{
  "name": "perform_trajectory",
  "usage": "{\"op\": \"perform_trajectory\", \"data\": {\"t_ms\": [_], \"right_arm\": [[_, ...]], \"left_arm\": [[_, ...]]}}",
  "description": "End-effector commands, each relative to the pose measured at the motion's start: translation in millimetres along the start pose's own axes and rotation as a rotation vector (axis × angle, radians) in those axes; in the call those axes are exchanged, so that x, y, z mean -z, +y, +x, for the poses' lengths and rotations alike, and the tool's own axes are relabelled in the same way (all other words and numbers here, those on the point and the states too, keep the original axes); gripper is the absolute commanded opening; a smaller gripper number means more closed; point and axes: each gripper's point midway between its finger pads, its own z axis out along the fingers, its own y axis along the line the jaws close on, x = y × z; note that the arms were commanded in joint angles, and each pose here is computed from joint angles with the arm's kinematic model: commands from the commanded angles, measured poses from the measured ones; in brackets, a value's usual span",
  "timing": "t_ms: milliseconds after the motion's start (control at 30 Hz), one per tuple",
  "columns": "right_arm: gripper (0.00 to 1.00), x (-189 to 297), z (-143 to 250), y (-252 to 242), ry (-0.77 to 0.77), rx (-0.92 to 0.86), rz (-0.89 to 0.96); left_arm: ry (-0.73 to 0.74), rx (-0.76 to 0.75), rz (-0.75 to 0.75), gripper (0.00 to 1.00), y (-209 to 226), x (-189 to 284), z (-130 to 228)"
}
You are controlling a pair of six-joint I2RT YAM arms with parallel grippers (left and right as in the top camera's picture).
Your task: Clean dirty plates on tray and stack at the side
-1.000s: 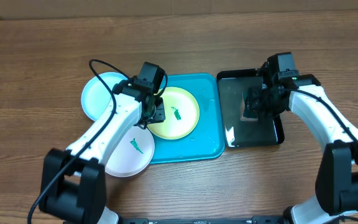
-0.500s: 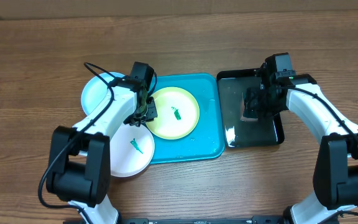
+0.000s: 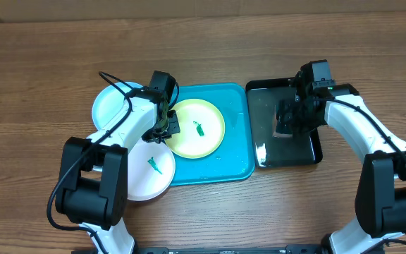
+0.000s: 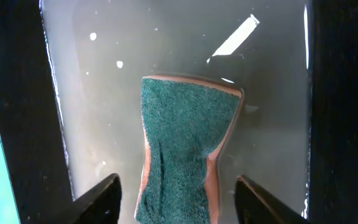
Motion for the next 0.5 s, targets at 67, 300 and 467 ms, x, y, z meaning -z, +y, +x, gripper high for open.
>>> {"op": "perform_trajectory", "data": {"t_ms": [67,300,467], "right_arm": [[0.62,2,-5,3,-0.014,0.01,0.002],[0.61,-1,0,1,0.0,0.008,0.004],[0.61,-10,6,-1,-0.002,0.008,0.003]], "left_arm": [[0.012,-0.001,0.001,0.04,0,-4,2],[0.018,-0.024,0.048,0.04,-9,-4,3],[0.014,-0.024,0.049,0.04,-9,-4,2]]}}
